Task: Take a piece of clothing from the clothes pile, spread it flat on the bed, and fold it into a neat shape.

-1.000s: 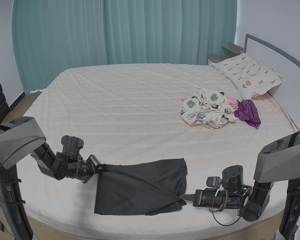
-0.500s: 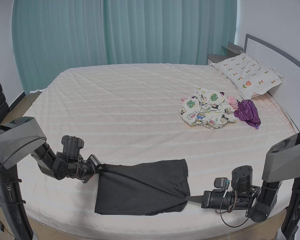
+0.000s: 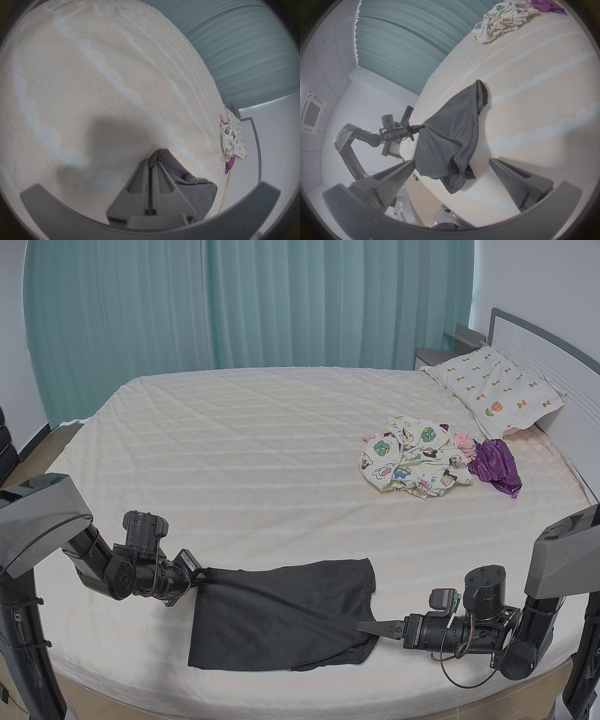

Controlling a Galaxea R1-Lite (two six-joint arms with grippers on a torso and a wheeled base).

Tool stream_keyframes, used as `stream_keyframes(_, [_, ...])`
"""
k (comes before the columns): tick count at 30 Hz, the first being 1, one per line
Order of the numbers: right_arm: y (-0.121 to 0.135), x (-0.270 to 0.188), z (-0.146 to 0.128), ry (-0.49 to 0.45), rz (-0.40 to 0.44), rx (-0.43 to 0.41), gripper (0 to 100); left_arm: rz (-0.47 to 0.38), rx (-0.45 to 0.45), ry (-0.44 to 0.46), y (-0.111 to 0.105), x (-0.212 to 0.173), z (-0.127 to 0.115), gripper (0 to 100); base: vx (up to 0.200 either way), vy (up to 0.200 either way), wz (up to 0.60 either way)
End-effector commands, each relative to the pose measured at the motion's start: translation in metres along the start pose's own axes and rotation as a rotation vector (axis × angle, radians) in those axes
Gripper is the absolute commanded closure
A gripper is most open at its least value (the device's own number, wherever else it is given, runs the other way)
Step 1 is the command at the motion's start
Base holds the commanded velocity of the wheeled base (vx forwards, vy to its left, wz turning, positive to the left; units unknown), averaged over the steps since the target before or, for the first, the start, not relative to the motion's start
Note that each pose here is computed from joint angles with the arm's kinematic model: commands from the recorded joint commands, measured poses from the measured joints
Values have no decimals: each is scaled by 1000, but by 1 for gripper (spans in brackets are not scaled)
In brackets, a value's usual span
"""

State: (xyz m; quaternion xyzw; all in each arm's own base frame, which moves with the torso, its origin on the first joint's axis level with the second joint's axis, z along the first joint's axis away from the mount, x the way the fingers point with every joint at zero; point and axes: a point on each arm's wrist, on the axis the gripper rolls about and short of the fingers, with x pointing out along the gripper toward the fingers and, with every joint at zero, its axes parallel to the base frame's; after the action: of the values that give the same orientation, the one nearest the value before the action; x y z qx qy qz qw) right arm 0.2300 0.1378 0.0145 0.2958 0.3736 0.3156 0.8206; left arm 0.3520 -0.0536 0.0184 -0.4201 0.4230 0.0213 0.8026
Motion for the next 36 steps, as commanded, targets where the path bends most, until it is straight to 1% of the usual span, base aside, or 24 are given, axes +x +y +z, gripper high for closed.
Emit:
stream_keyframes(1, [-1, 5, -1, 9, 4, -1, 0, -1, 0, 0, 0, 0, 0, 100, 0, 0, 0])
stream_keyframes(3, [1, 7, -8, 38, 11, -6, 0, -1, 0, 0, 0, 0, 0, 100, 0, 0, 0])
stream_keyframes(4, [1, 7, -8, 38, 11, -6, 0, -1, 0, 0, 0, 0, 0, 100, 0, 0, 0])
stream_keyframes(6, [3, 5, -19, 84, 12, -15, 0, -1, 0, 0, 0, 0, 0, 100, 0, 0, 0])
stream_keyframes(9, [3, 8, -22, 108, 25, -18, 0, 1, -1, 1, 0, 0, 0, 100, 0, 0, 0])
stream_keyframes(10, [2, 9, -23, 111, 22, -18, 100, 1, -1, 1, 0, 0, 0, 100, 0, 0, 0])
stream_keyframes(15, [0, 9, -27, 128, 9, -17, 100, -1, 0, 0, 0, 0, 0, 100, 0, 0, 0])
stream_keyframes(22, [-3, -1, -32, 150, -14, -40, 100, -1, 0, 0, 0, 0, 0, 100, 0, 0, 0])
stream_keyframes(27, [-6, -9, -37, 170, -35, -78, 100, -2, 0, -1, 0, 0, 0, 100, 0, 0, 0])
stream_keyframes(35, [-7, -17, -35, 160, -47, -76, 100, -4, 0, -4, -1, -1, 1, 100, 0, 0, 0])
stream_keyframes(36, [-9, -18, -38, 173, -53, -86, 0, -3, -1, -3, 0, -1, 1, 100, 0, 0, 0])
